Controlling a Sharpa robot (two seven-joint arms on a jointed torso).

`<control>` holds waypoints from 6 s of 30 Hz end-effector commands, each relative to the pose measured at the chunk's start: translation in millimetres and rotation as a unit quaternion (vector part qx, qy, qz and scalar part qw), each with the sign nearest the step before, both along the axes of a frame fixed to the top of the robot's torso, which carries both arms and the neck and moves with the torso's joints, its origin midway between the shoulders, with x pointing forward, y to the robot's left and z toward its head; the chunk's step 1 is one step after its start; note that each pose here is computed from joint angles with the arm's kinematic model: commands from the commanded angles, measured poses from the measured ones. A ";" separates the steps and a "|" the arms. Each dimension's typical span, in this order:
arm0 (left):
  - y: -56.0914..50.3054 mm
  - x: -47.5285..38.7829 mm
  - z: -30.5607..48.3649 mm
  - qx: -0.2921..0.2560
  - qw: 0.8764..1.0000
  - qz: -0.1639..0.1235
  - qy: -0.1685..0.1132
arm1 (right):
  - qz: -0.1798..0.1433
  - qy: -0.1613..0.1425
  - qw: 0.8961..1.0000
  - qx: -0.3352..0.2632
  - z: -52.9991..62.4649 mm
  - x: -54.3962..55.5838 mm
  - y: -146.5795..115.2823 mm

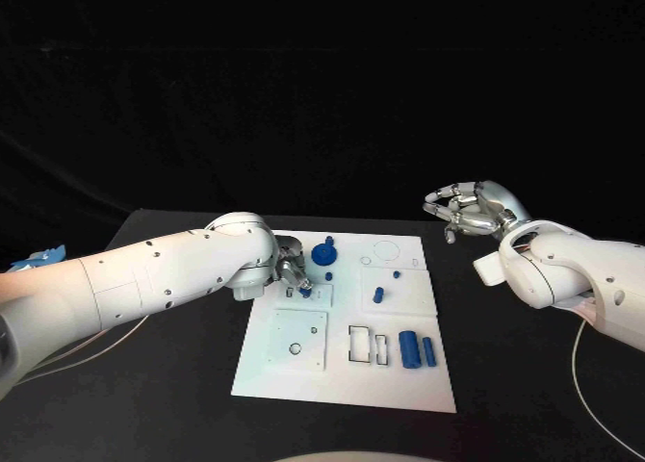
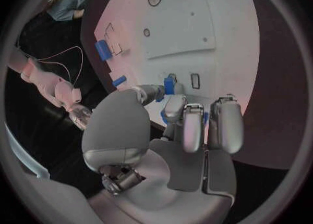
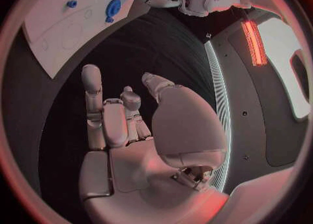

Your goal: Assemble the parts on the task board

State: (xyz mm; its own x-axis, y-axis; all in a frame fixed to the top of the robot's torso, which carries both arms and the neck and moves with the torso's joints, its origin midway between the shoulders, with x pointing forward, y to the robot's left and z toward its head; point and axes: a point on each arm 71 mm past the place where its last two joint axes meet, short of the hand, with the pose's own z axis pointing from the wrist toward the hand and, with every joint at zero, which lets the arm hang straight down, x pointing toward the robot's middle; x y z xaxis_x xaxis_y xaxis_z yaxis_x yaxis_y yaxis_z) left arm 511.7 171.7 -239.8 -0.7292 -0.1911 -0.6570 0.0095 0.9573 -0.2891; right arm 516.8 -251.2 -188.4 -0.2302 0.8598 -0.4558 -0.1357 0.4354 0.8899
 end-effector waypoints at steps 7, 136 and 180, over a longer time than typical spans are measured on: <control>-2.9 -0.5 0.1 0.010 1.000 -0.010 -0.004 | 0.006 -0.004 1.000 0.000 0.2 -0.5 1.7; 0.8 10.4 13.3 0.022 0.999 -0.001 0.023 | 0.003 -0.004 1.000 -0.004 -3.9 -0.8 -3.7; 37.2 68.4 45.4 0.030 0.998 0.054 -0.008 | 0.003 -0.004 1.000 -0.008 -5.2 0.3 -4.4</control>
